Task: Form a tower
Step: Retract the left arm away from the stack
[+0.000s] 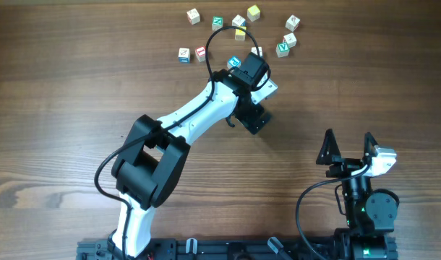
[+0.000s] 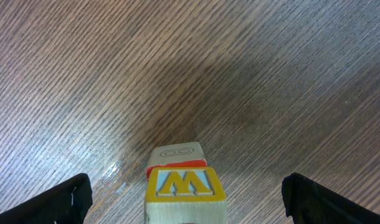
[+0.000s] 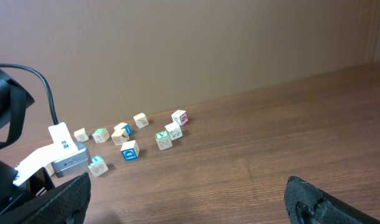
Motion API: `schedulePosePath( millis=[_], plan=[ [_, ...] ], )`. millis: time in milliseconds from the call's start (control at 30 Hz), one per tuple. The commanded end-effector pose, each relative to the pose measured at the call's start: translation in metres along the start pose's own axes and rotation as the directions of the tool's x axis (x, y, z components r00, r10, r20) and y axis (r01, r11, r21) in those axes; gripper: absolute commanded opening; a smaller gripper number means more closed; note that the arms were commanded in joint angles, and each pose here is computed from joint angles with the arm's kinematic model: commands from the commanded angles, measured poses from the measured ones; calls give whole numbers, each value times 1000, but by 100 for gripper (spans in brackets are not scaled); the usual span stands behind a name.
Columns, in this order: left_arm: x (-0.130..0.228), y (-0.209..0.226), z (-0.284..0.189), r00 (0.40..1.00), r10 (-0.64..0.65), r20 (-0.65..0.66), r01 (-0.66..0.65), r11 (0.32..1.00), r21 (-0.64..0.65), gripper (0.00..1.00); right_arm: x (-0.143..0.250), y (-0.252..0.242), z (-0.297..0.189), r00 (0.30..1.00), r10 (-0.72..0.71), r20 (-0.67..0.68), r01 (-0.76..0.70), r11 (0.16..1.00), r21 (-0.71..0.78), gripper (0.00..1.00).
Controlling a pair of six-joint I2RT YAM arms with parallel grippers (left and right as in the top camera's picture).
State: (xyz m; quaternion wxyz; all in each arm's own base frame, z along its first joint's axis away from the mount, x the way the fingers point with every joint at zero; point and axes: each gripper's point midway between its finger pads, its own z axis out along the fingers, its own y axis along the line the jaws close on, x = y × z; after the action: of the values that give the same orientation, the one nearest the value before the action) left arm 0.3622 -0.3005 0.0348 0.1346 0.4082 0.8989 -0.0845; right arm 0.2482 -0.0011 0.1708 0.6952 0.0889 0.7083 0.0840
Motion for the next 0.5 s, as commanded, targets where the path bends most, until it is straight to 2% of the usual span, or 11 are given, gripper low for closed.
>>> schedulePosePath(
  millis=[0,67,133,200,267,300,333,367,400,433,467],
  plan=[
    [-42,15,-52,990,24,138,-10,994,-105,100,-2,-2,0,1000,-7,10,7,1000,9,100],
    [-57,31,-93,980,13,200,26,982,-188,100,-2,-2,0,1000,-7,10,7,1000,9,100],
    [-64,54,-145,952,-44,304,129,956,-263,100,-2,-2,0,1000,-7,10,7,1000,9,100],
    [-60,83,-206,891,-139,433,273,925,-264,100,-2,-2,0,1000,-7,10,7,1000,9,100],
    [-44,118,-242,815,-270,513,438,866,-240,100,-3,-2,0,1000,-6,14,6,1000,9,100],
    [-24,144,-254,768,-359,530,536,813,-227,100,-4,0,0,998,55,17,-55,998,-2,100],
    [-7,158,-256,752,-412,515,579,786,-216,100,-2,1,0,988,155,8,-155,988,-9,100],
    [6,167,-255,742,-457,490,599,780,-181,100,3,14,-1,937,346,-47,-349,934,-73,100],
    [17,174,-254,722,-504,474,617,779,-111,100,7,41,-5,854,493,-165,-518,836,-183,100],
    [22,179,-254,704,-533,469,624,780,-49,100,9,49,-7,787,577,-220,-614,766,-190,100],
    [26,182,-255,693,-550,466,629,778,-17,100,7,44,-5,722,659,-212,-690,707,-154,100]
  ],
)
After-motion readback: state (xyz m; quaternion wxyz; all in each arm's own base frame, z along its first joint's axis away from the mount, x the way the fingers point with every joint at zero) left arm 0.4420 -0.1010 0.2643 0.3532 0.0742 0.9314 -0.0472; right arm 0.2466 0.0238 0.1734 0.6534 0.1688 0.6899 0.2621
